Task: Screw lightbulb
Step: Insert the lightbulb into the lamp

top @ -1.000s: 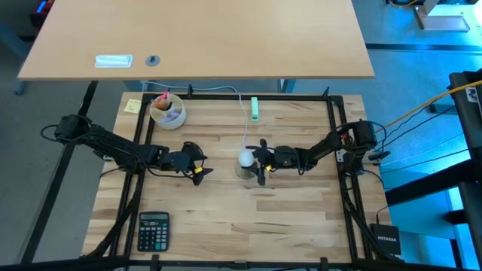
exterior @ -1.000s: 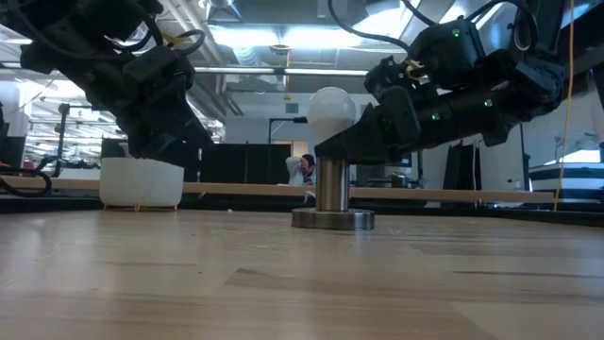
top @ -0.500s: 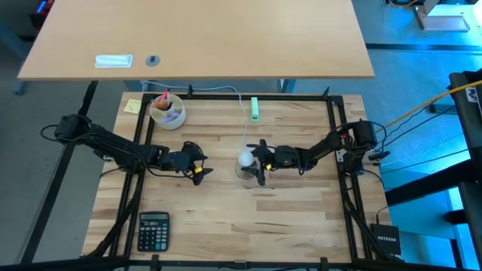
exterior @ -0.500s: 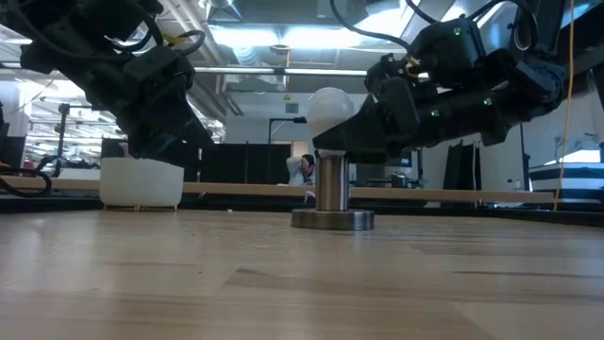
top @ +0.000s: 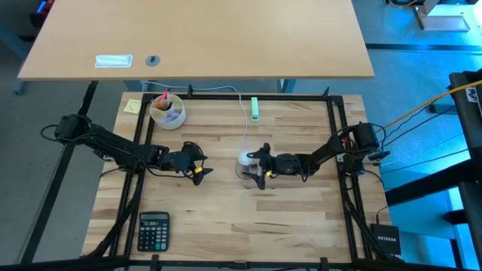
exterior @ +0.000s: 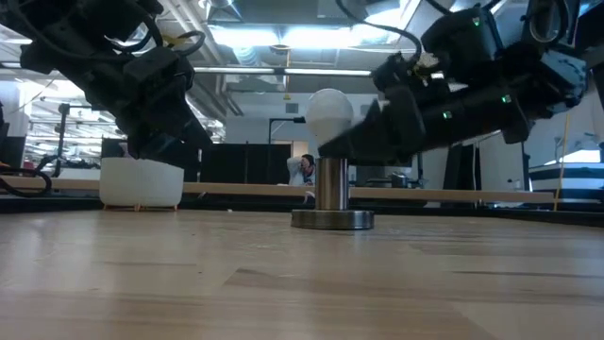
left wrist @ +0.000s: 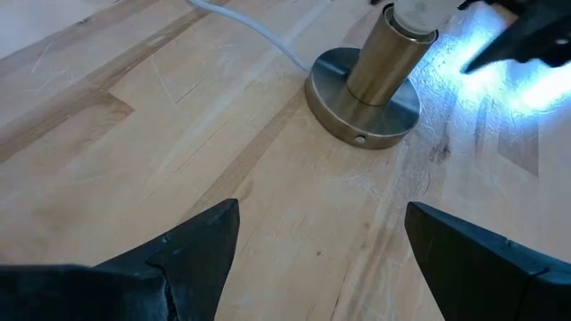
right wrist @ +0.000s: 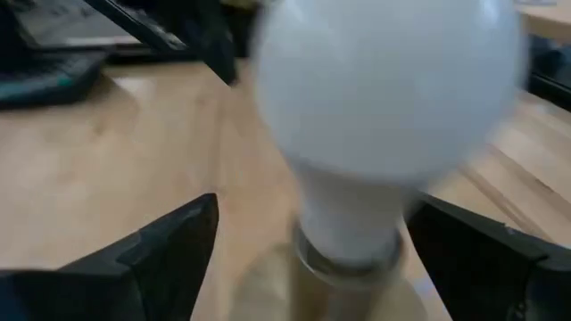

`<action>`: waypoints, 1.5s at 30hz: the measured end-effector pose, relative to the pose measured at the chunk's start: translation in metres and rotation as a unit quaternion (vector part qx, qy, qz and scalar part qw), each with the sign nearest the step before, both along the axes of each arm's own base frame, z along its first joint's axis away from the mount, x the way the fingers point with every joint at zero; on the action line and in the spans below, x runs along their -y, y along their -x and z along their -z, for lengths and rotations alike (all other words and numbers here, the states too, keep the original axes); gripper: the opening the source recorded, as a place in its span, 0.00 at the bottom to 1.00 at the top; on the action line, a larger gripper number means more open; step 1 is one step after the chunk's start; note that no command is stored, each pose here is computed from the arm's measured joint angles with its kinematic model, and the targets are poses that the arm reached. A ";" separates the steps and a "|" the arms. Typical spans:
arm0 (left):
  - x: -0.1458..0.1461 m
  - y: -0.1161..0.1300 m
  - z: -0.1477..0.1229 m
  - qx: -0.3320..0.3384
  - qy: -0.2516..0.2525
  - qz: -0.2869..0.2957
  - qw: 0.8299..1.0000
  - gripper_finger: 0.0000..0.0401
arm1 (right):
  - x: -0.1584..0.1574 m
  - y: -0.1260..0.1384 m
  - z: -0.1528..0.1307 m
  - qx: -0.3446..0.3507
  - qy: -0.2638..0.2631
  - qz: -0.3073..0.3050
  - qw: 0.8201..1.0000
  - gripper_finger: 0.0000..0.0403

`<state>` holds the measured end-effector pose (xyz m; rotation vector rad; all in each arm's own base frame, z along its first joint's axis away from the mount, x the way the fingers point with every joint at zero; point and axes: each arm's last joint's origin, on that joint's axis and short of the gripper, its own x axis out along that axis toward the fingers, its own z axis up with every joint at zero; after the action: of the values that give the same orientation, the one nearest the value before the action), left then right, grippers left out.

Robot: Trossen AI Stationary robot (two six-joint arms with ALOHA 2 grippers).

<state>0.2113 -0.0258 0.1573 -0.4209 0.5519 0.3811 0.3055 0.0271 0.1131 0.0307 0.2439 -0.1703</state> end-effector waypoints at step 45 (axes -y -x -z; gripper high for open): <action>0.000 0.000 0.000 -0.001 0.000 0.000 1.000 0.77 | 0.002 -0.001 -0.010 0.060 -0.011 0.018 0.998 0.57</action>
<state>0.2113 -0.0258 0.1571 -0.4200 0.5533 0.3814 0.3064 0.0253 0.1233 0.0675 0.1264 -0.2006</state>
